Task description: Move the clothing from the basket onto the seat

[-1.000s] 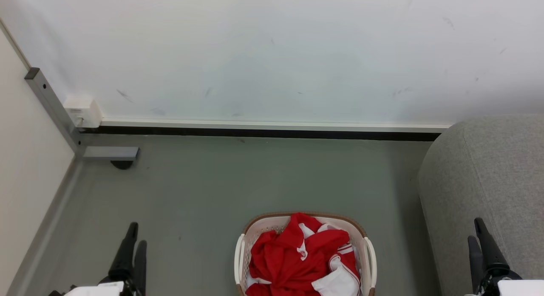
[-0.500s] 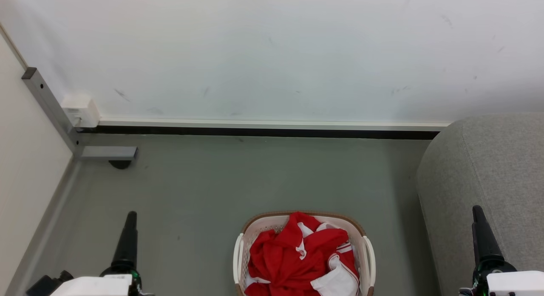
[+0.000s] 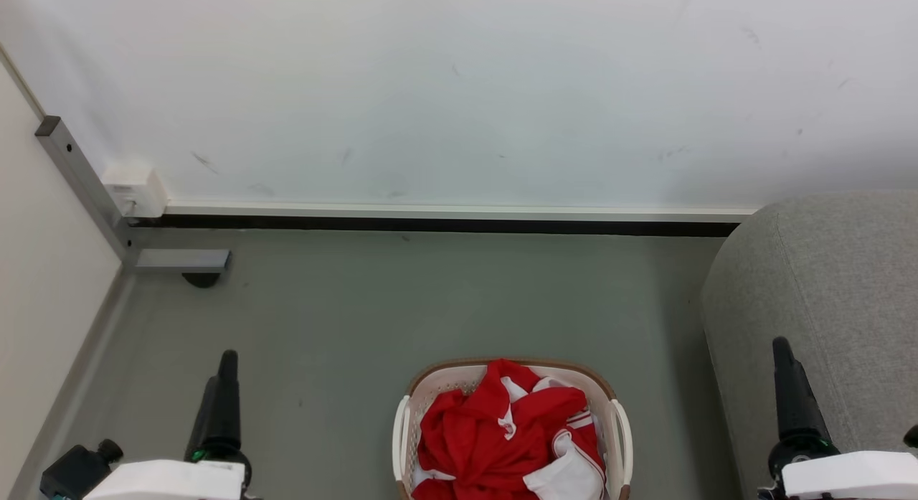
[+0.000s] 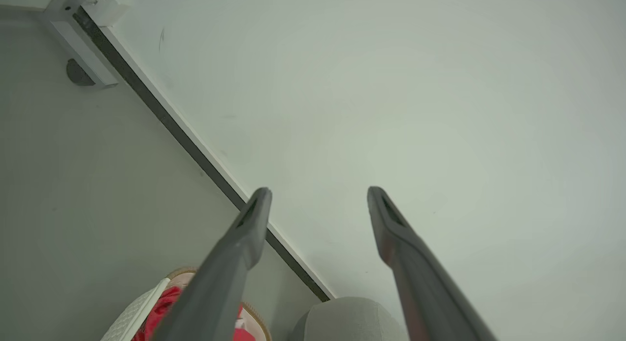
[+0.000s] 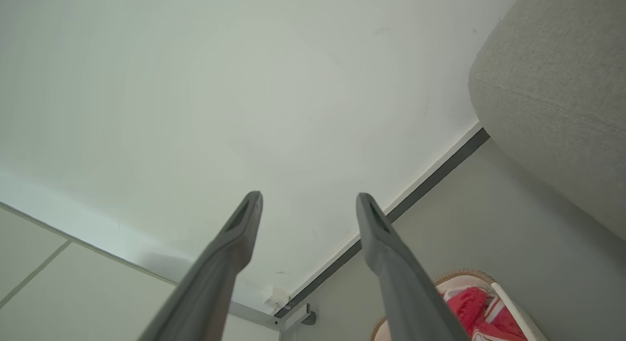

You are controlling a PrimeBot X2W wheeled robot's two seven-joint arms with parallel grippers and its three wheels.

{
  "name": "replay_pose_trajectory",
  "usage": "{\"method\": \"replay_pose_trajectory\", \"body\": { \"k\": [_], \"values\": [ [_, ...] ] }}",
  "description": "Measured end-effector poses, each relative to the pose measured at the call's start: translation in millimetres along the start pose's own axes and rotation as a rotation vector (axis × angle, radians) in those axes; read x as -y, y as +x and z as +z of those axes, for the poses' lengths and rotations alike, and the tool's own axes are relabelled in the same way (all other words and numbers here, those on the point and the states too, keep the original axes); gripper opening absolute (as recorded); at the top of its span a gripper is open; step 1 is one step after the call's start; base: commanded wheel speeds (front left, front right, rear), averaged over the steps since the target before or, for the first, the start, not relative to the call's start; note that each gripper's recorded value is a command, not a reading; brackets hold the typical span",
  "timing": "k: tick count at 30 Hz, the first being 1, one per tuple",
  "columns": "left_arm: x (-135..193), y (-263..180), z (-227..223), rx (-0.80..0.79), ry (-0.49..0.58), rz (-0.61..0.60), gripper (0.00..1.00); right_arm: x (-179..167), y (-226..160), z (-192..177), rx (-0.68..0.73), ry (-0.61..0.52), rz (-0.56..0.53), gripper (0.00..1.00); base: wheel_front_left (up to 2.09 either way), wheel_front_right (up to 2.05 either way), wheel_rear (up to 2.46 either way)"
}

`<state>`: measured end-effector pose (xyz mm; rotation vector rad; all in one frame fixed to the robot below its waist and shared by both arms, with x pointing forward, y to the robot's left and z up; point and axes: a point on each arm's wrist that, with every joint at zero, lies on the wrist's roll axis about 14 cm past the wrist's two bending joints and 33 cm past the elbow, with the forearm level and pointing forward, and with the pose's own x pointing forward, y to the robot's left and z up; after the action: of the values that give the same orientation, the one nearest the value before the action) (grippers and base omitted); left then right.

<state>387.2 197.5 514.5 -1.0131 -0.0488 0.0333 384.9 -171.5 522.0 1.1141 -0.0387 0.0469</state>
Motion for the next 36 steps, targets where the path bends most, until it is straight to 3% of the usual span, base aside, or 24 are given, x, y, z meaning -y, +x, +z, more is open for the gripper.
{"method": "replay_pose_trajectory", "body": {
  "k": [15,36],
  "values": [
    [7.6,-0.5,-5.6,-0.005,0.317,-0.027,1.00,-6.3,-0.9,-12.1,-0.033,-0.363,0.040,1.00,0.00,0.00,0.00],
    [14.9,-2.6,-10.0,0.008,0.583,-0.065,1.00,-10.7,-0.8,-15.7,-0.025,-0.592,0.079,1.00,0.00,0.00,0.00]
  ]
}}
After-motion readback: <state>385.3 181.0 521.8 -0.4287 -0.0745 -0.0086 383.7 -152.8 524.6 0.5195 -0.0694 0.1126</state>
